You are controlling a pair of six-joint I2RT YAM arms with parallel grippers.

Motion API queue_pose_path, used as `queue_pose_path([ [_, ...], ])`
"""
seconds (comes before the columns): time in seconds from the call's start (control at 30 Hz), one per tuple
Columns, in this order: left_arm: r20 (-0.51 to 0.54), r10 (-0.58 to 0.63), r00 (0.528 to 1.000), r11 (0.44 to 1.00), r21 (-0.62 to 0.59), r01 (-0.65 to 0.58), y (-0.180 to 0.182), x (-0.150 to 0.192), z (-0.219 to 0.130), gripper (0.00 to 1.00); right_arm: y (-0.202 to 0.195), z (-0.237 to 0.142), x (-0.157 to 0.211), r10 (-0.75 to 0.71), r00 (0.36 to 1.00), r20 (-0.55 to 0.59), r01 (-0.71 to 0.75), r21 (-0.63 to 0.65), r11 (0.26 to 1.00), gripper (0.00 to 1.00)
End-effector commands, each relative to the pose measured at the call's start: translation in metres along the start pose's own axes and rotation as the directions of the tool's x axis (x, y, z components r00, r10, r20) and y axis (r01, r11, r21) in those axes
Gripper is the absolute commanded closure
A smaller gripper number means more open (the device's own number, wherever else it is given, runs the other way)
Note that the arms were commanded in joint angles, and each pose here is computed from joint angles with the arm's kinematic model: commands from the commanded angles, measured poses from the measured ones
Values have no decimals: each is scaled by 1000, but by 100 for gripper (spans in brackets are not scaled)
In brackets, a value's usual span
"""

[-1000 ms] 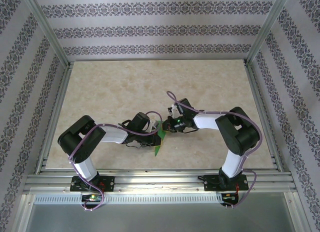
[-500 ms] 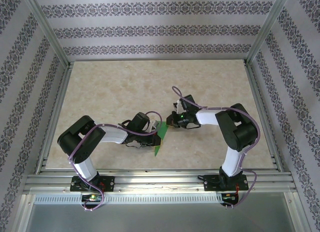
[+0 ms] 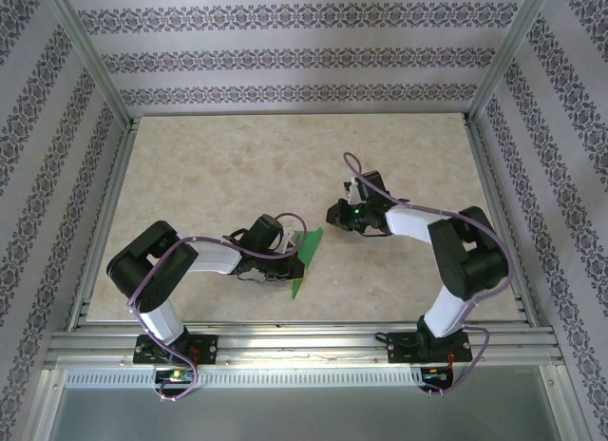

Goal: Fold a paper plane with a square sheet of paper (pick it up from the middle)
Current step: Fold the wing for the fifth time at the center of the table.

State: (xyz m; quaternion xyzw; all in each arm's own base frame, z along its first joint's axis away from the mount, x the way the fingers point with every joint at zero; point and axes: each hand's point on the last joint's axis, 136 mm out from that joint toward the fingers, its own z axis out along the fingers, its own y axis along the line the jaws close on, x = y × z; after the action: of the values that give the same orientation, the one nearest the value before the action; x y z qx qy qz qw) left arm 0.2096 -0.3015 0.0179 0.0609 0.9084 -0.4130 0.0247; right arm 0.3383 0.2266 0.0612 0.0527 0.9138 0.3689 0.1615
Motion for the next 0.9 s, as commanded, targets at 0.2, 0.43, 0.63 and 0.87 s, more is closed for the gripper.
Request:
queue_pose_path([
  [0.2,-37,-48,998,995,-86,44,24,14,-1,100,29,22,66,-74,981,-178,58,-93,994,89],
  [0.43,-34,-49,998,996,-74,47,21,13,-1,100,-5,43,77,-25,976,-216,28,13,1000,93],
  [0.63,-13,-38,999,999,-30,38,4,7,-8,100,-32,44,82,24,975,-220,-2,98,995,96],
  [0.87,53,-19,998,998,52,16,-25,-8,-20,92,-36,43,82,32,976,-216,-9,107,994,98],
])
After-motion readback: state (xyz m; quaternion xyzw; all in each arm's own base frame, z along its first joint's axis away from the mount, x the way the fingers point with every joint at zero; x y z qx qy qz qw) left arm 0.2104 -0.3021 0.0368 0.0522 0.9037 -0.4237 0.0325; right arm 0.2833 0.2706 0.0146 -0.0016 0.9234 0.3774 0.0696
